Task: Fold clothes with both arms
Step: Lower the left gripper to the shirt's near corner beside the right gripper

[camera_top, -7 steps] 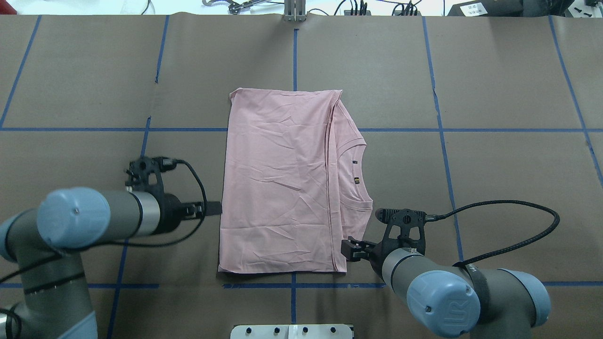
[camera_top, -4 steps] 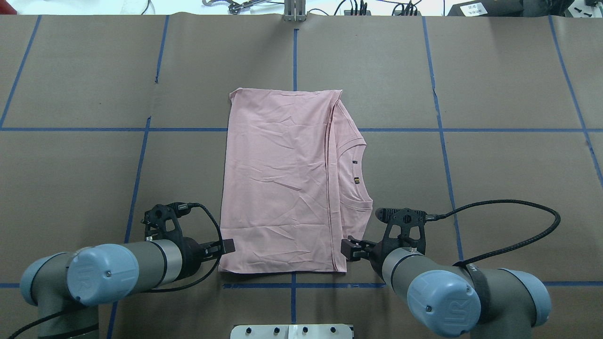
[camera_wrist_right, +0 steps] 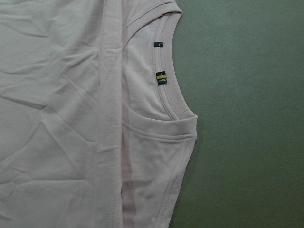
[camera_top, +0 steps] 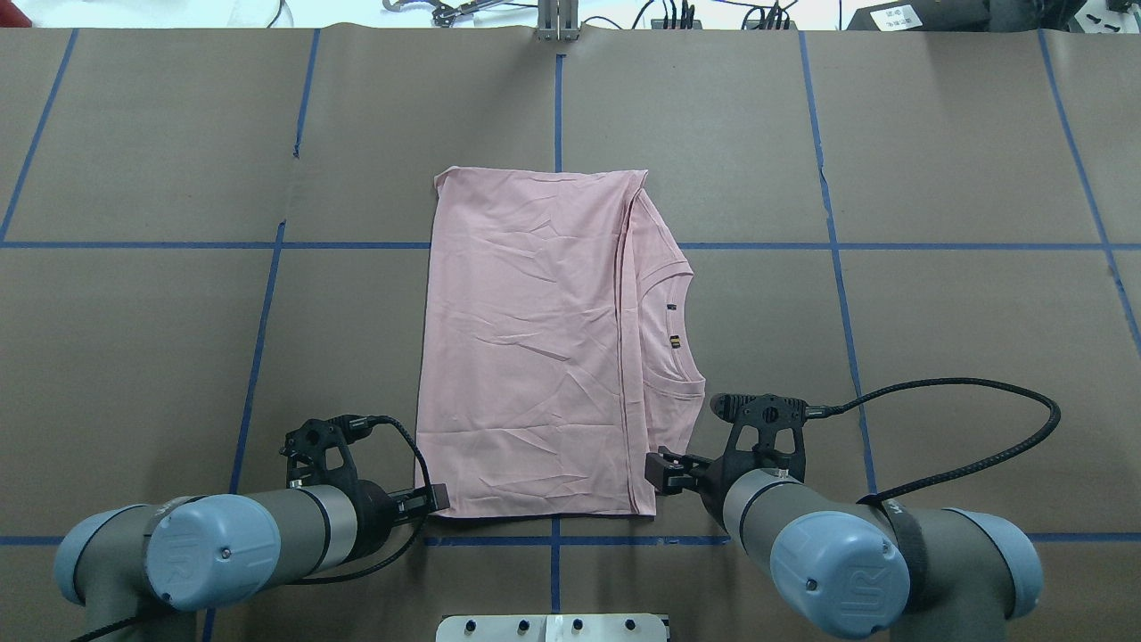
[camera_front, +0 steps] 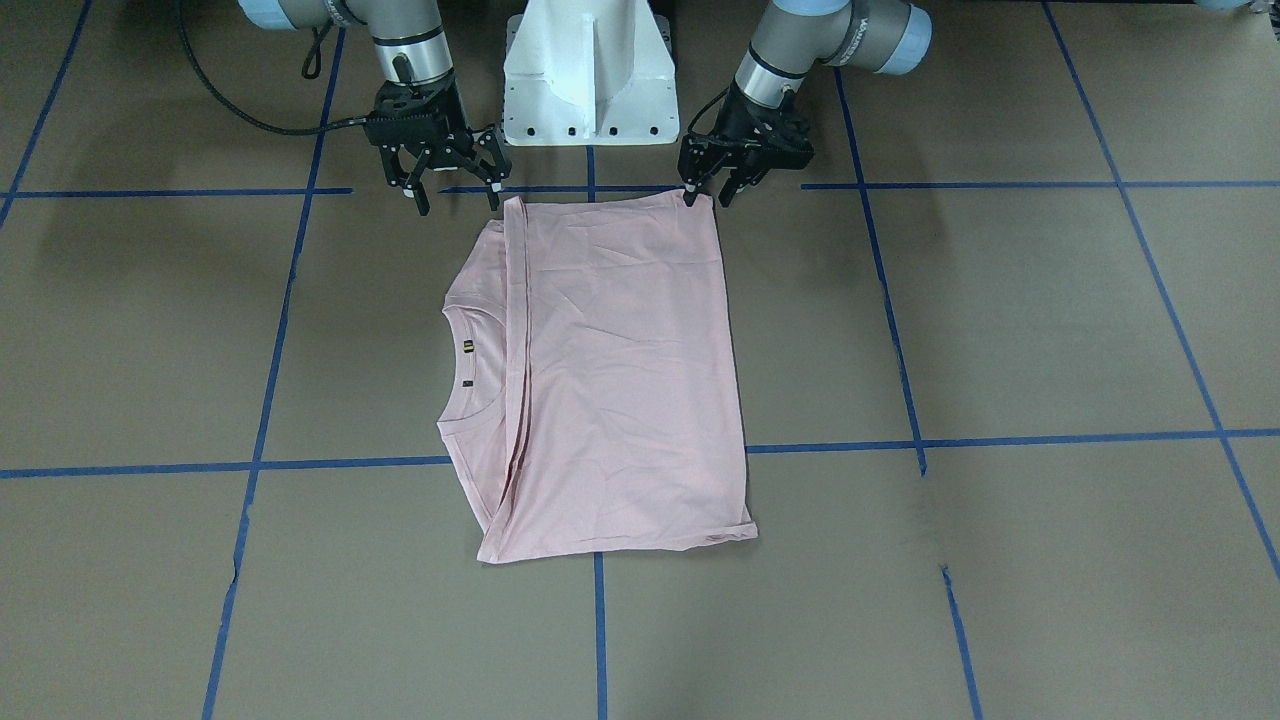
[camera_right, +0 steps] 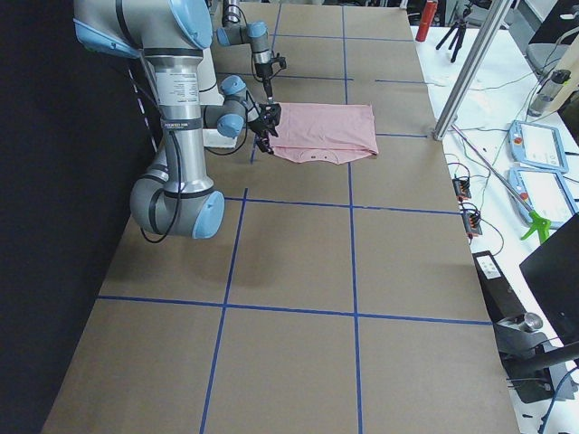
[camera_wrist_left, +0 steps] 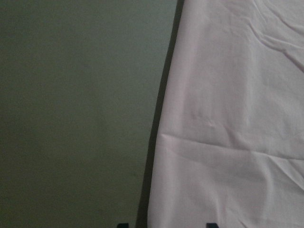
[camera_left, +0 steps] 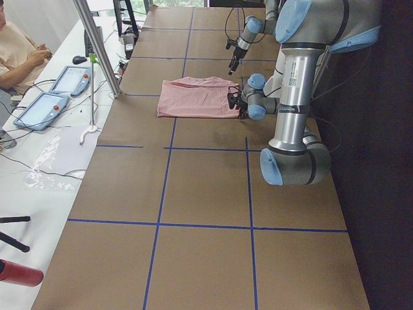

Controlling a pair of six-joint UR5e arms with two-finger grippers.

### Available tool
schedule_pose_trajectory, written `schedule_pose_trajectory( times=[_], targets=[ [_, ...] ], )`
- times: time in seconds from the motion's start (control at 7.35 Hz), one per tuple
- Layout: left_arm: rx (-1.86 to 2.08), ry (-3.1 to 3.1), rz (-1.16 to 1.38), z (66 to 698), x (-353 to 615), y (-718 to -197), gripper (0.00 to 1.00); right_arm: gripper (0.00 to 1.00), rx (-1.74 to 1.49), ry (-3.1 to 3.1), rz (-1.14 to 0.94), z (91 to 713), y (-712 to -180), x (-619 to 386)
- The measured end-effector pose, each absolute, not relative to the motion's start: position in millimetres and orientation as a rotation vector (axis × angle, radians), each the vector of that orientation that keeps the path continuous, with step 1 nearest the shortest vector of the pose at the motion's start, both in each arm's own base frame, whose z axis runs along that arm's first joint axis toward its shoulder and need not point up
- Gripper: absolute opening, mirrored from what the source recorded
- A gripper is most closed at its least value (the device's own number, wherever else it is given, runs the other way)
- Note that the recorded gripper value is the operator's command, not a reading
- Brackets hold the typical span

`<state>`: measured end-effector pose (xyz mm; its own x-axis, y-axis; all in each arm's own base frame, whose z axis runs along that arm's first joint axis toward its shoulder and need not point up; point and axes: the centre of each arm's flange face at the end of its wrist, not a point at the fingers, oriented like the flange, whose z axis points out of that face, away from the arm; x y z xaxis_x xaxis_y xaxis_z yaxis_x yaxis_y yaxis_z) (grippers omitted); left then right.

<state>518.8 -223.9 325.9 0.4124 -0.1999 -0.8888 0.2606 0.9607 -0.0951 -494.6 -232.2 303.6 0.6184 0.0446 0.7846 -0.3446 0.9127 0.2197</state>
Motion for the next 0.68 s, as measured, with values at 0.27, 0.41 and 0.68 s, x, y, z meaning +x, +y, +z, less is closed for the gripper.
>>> schedule_pose_trajectory(
  times=[0.27,0.41,0.68],
  targets=[
    [0.041,1.112,-0.291,323.5,529.1,-215.9,0.58,1.0,0.369,-0.88,0.23,303.6,-232.2,-494.6],
    [0.038,1.113,-0.292,322.4,531.8,-214.5,0.48,1.0,0.37,-0.88,0.23,303.6,-232.2,-494.6],
    [0.039,1.115,-0.296,321.4,532.0,-216.3,0.51,1.0,0.37,-0.88,0.23,303.6,-232.2,-494.6]
  ],
)
